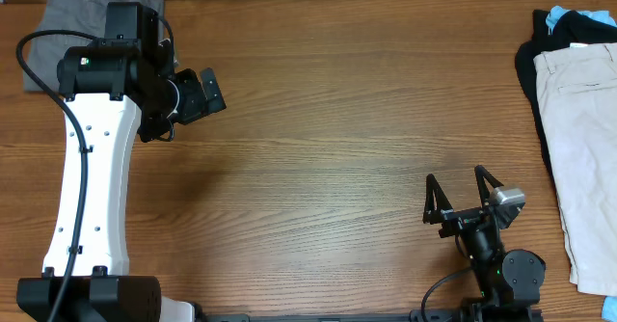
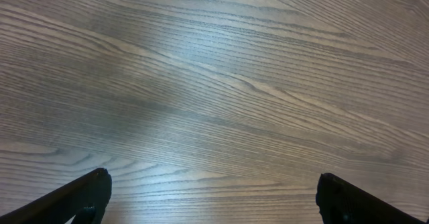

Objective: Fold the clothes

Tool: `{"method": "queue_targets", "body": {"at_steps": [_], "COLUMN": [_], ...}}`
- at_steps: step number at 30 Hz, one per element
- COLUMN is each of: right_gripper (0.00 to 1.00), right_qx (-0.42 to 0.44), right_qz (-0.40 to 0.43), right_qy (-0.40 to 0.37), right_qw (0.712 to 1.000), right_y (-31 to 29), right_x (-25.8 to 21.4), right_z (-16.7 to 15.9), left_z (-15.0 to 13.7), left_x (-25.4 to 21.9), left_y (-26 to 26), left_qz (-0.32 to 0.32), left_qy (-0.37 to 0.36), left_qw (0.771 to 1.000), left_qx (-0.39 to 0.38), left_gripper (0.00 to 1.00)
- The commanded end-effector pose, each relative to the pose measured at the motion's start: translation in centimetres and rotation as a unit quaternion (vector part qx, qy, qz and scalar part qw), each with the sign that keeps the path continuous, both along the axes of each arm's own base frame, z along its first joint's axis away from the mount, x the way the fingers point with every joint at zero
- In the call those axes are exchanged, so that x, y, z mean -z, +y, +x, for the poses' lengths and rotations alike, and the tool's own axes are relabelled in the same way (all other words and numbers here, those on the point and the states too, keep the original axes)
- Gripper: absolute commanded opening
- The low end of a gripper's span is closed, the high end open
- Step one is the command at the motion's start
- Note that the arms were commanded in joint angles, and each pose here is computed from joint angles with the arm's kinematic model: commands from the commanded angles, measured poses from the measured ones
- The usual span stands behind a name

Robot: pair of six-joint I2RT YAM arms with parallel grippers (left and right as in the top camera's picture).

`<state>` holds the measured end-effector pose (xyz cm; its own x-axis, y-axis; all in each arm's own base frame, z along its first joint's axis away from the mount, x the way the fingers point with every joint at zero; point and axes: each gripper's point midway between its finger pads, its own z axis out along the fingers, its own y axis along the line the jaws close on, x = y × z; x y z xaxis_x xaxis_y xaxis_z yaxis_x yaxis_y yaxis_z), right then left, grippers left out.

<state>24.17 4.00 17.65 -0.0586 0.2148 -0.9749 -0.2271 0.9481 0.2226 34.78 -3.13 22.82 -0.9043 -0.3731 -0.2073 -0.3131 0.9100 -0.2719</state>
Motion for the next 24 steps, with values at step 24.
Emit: {"method": "queue_targets", "body": {"at_steps": [24], "right_gripper": [1.0], "right_qx": [0.002], "right_qz": [-0.002], "right_qy": [-0.003], "right_qw": [1.0], "right_y": [0.0], "right_x": [0.2], "right_z": [0.0], "left_z": [-7.3], "left_x": [-0.1], "left_y": [-0.2], "left_qz": [0.05], "left_qy": [-0.146], "left_qw": [0.988], "left_qx": [0.018], "left_gripper": [1.0]}}
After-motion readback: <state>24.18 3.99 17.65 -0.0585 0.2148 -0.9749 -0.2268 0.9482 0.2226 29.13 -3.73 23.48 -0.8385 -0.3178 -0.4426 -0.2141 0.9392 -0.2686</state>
